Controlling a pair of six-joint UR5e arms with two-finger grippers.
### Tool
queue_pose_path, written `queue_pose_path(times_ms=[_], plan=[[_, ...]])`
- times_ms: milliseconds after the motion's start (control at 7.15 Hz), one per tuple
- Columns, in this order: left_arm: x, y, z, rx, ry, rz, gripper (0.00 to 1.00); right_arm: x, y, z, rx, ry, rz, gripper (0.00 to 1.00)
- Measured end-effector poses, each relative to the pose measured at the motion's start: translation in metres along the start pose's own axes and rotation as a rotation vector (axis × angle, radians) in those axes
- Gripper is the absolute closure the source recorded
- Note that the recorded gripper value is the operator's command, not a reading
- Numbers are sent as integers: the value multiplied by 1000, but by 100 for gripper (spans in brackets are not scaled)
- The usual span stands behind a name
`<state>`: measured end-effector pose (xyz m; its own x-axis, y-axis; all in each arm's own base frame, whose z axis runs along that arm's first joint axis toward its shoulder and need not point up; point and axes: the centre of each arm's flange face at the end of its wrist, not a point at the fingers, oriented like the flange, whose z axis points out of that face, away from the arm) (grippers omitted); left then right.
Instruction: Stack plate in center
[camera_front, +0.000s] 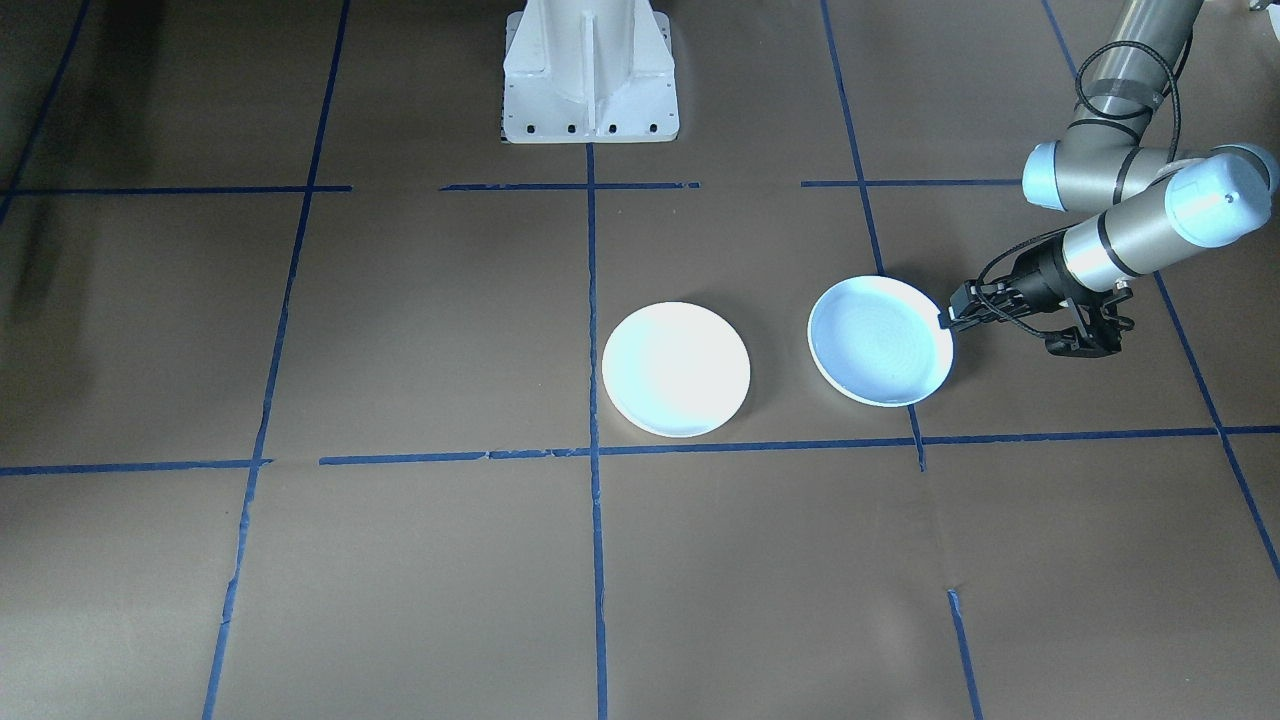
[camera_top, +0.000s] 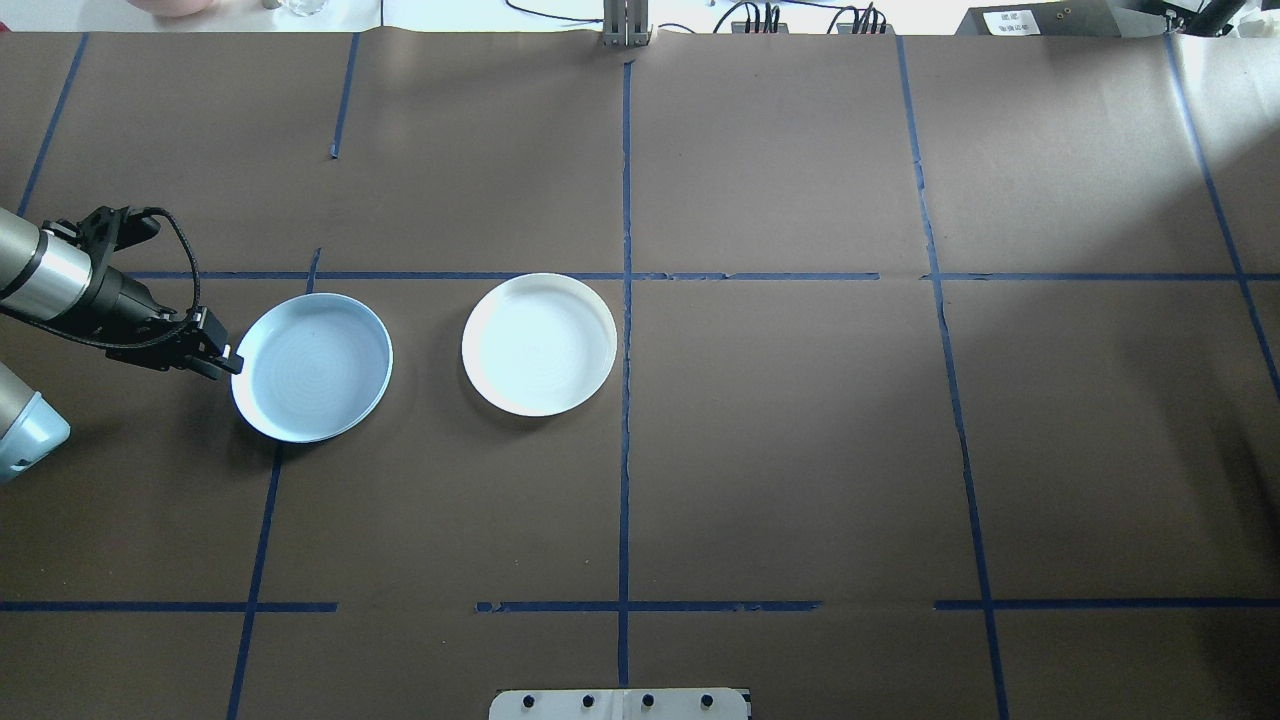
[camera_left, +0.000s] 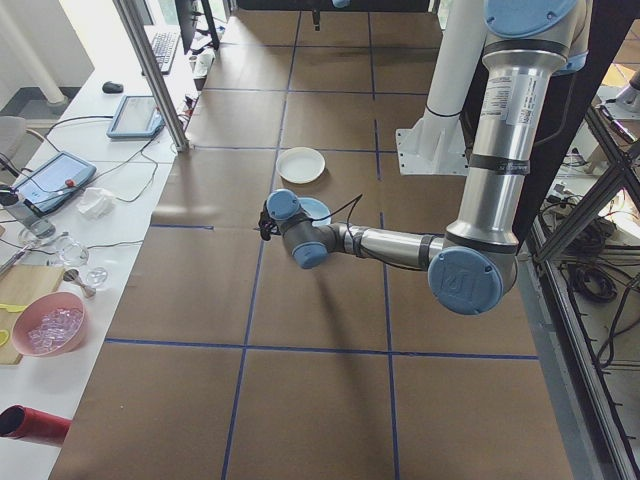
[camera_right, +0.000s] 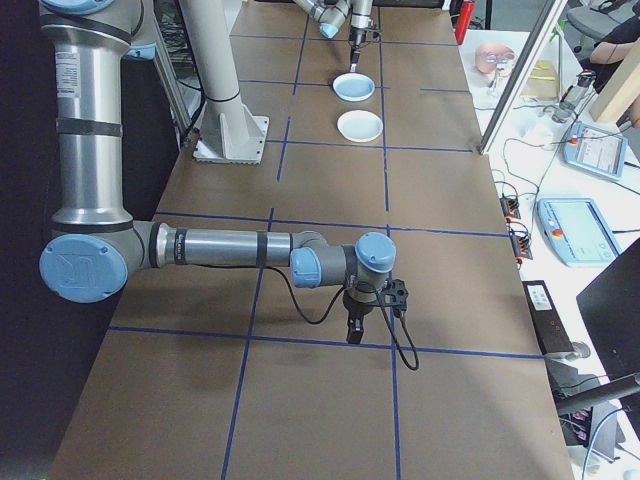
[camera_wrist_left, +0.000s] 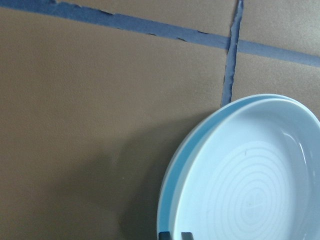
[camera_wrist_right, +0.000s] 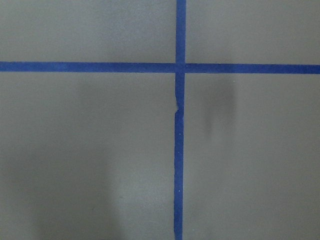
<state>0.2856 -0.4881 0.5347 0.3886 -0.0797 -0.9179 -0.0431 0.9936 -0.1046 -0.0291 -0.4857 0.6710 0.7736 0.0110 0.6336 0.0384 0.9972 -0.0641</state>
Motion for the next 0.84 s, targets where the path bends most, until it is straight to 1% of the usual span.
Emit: queue_pose_path(times_ms=[140, 419, 699, 839], plan=[[1, -1, 0, 0, 0, 2, 20, 0, 0, 0, 0, 0, 0, 0], [15, -7, 0, 6, 11, 14, 20, 0, 0, 0, 0, 0, 0, 0], [60, -18, 4, 7, 41, -3, 20, 0, 0, 0, 0, 0, 0, 0], [88, -18, 14, -6, 57, -18, 20, 0, 0, 0, 0, 0, 0, 0]])
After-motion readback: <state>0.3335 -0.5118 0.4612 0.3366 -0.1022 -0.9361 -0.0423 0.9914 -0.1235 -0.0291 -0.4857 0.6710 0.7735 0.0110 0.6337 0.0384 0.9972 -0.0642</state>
